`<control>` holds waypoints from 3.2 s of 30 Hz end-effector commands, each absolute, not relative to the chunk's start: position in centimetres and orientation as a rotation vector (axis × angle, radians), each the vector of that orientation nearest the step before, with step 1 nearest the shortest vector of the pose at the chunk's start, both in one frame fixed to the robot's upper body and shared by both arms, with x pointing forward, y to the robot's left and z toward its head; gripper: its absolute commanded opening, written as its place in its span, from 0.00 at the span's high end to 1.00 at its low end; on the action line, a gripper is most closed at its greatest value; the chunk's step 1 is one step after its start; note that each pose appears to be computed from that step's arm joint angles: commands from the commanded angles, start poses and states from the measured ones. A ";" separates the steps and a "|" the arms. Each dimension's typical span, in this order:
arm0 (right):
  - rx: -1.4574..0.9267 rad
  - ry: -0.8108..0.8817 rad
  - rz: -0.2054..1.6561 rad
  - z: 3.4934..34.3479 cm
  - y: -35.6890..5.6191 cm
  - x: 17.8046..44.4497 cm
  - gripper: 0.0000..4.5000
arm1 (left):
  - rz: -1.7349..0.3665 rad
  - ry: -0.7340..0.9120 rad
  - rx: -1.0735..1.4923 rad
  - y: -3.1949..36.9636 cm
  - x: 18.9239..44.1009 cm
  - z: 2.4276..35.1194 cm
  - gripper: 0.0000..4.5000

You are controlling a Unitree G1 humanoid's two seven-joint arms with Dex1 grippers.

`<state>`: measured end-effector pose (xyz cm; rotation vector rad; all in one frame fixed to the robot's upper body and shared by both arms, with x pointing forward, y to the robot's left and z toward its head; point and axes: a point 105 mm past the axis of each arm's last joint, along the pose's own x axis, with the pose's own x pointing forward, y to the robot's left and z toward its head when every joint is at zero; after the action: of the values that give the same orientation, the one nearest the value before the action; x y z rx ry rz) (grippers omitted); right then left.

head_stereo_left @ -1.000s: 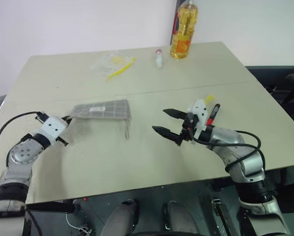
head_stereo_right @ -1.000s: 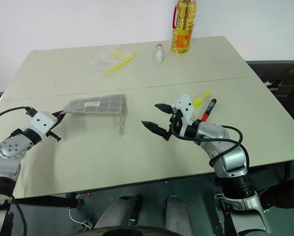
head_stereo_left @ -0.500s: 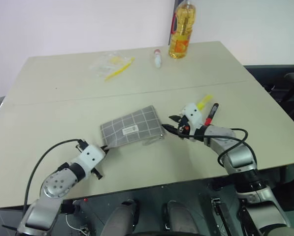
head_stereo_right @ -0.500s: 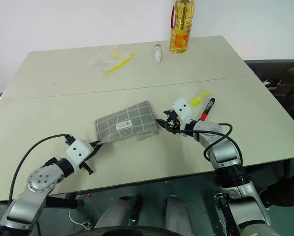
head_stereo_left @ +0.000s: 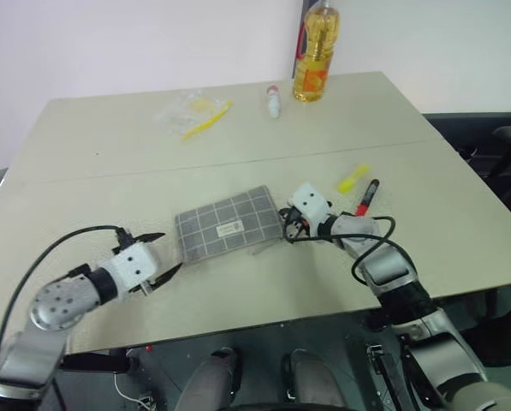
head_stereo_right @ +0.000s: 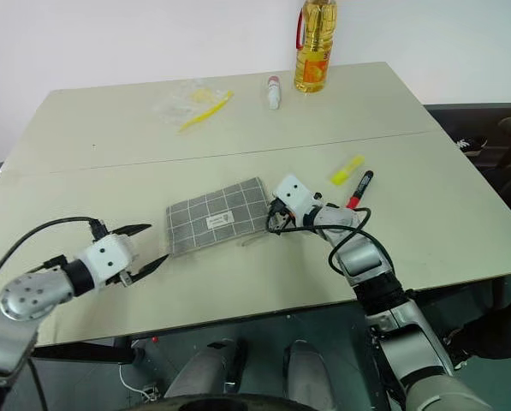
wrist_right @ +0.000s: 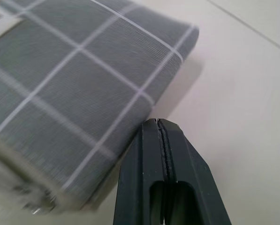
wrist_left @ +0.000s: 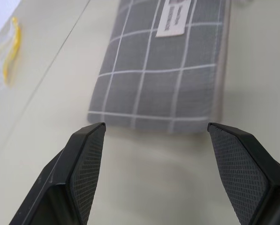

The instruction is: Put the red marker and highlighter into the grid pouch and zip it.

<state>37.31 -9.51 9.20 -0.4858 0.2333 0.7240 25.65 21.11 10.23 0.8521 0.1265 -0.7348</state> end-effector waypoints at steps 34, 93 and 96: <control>-0.563 0.180 0.814 9.4 -5.7 37.8 1.00 | -1.034 -0.269 1.120 18.3 29.4 10.1 0.73; -0.650 -0.025 1.151 18.4 -4.1 30.4 0.99 | -0.772 -0.091 0.248 8.4 29.5 12.9 1.00; -0.703 -0.028 1.224 18.1 -3.1 29.1 0.99 | -0.779 -0.086 0.254 7.1 29.8 12.6 1.00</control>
<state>30.21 -4.12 16.73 -0.6486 0.0416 1.1727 29.92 8.26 12.00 0.2388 -0.0564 -0.7597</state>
